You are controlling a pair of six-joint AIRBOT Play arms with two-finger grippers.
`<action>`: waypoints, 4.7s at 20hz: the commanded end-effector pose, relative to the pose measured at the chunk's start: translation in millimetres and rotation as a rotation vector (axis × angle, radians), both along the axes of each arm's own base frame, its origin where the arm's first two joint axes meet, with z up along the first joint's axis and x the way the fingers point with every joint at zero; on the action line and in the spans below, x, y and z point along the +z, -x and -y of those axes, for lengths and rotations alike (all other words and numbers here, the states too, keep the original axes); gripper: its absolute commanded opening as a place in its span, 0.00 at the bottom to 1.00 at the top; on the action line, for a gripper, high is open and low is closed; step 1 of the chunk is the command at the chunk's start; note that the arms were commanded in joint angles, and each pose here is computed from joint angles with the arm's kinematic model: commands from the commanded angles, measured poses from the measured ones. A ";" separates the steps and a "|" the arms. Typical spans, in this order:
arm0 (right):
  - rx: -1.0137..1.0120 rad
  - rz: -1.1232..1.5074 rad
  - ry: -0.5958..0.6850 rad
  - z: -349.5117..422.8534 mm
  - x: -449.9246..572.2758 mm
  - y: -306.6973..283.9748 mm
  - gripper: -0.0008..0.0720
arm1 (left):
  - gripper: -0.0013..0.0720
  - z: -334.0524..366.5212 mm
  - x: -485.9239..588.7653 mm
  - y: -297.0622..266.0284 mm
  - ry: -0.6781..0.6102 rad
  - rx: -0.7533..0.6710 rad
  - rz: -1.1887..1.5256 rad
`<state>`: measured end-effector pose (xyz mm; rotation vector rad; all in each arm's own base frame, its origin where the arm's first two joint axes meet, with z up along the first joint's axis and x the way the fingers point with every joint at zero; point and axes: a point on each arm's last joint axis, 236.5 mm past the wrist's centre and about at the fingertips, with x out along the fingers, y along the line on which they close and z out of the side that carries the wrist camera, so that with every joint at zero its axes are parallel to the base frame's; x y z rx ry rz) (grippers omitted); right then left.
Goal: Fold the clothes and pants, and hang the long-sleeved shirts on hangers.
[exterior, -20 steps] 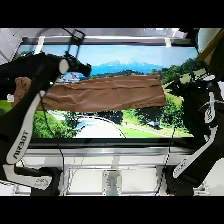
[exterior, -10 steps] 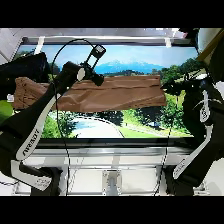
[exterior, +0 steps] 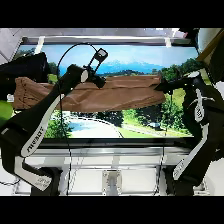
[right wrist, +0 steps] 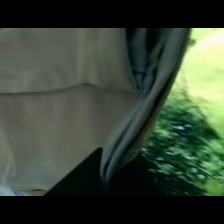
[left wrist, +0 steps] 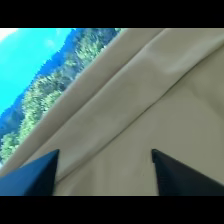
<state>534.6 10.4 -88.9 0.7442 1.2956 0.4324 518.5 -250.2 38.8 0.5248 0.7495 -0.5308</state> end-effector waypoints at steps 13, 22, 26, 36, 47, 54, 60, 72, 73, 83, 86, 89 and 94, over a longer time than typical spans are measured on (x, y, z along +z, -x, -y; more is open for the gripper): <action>0.179 0.390 -0.236 -147.7 243.0 -8.2 0.03 | 0.04 102.6 -129.9 70.8 0.177 -0.046 -0.386; 0.249 0.524 -0.205 -303.5 248.0 3.2 0.03 | 0.04 -117.0 -6.0 17.9 0.021 0.328 -0.246; 0.361 0.537 -0.102 -389.3 195.3 36.2 0.03 | 0.04 -226.0 61.8 21.5 0.078 0.535 -0.155; 0.267 0.271 -0.415 -516.7 87.8 76.7 0.03 | 0.04 -293.9 86.0 34.5 0.099 0.672 -0.120; 0.561 0.456 -0.420 -460.1 152.6 85.0 0.57 | 0.04 -289.1 79.2 43.2 0.107 0.672 -0.173; 0.323 0.099 0.017 -257.2 47.6 18.8 0.57 | 0.04 -288.8 78.3 44.2 0.106 0.672 -0.179; 0.300 0.083 0.071 -255.5 6.5 12.2 0.98 | 0.04 -288.8 78.4 44.4 0.106 0.672 -0.179; 0.322 0.019 0.030 -320.3 -13.8 40.4 0.82 | 0.04 -288.8 78.2 44.3 0.106 0.672 -0.179; 0.331 0.022 0.030 -326.0 -13.7 43.4 0.77 | 0.04 -288.8 78.2 44.3 0.106 0.672 -0.179; 0.612 -0.122 0.223 -226.5 68.7 108.1 0.03 | 0.04 -276.8 115.2 88.2 0.107 0.656 -0.202; 0.636 -0.190 0.315 -164.6 105.2 136.0 0.03 | 0.04 -234.0 161.3 114.1 0.174 0.554 -0.134; 0.573 -0.178 0.339 -124.0 126.7 146.4 0.03 | 0.04 -173.1 187.3 135.0 0.231 0.397 -0.104; 0.490 -0.304 0.309 -65.5 113.4 194.2 0.03 | 0.04 -75.9 148.8 146.7 0.187 0.170 -0.223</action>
